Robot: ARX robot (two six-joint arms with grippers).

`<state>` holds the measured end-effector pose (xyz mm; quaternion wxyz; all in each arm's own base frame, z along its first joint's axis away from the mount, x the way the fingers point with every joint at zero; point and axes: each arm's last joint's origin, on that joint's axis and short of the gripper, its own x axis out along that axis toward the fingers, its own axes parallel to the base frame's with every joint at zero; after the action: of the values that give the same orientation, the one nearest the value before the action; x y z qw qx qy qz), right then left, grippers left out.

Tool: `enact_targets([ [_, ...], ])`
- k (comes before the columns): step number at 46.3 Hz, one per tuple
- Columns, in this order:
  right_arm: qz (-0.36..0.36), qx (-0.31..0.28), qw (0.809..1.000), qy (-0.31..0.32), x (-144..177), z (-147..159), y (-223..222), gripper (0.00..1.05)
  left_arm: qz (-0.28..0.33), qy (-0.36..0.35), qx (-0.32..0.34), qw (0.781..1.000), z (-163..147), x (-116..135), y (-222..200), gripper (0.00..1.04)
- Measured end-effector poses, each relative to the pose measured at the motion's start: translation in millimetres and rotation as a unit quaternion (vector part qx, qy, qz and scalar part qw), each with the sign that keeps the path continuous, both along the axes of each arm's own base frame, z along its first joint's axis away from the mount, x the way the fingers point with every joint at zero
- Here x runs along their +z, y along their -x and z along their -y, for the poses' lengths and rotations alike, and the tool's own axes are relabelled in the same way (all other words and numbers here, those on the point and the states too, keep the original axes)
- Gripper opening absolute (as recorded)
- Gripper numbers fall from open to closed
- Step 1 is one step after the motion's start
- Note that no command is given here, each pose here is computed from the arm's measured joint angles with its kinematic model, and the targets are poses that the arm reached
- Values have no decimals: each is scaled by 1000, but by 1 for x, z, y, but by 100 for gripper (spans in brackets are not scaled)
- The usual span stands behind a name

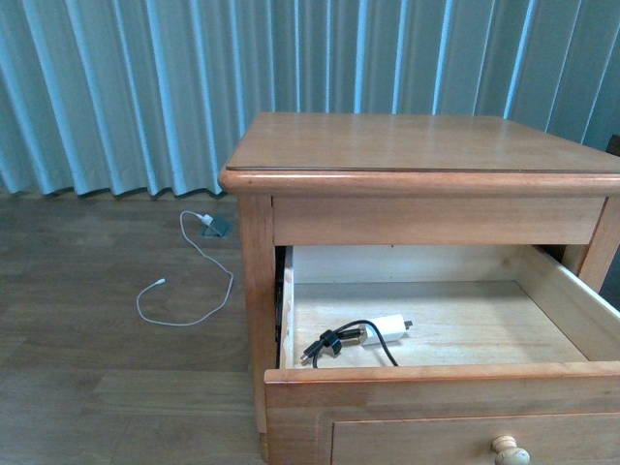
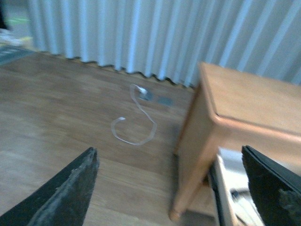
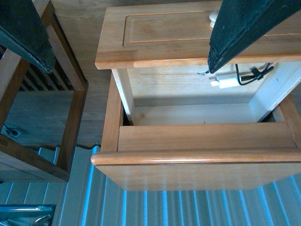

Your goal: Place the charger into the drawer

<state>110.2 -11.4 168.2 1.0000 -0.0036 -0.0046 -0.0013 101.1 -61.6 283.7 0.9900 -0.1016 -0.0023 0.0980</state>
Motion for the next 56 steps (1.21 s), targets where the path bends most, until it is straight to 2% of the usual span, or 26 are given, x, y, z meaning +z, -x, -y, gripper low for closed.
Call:
enact_targets([
  [3,0,0,1000,0,0,0,0,96,-3,-36,-61,997,-5,-10,2,83],
  [7,0,0,1000,0,0,0,0,96,0,-68,-102,992,-15,-27,4,67],
  [24,0,0,1000,0,0,0,0,96,-4,-94,-105,990,-42,-72,3,4],
  [35,0,0,1000,0,0,0,0,96,-2,-98,-118,988,-55,-91,3,4],
  [39,0,0,1000,0,0,0,0,96,-5,-98,-95,991,-61,-96,3,4],
  [56,0,0,1000,0,0,0,0,96,-6,-98,-99,990,-61,-108,3,4],
])
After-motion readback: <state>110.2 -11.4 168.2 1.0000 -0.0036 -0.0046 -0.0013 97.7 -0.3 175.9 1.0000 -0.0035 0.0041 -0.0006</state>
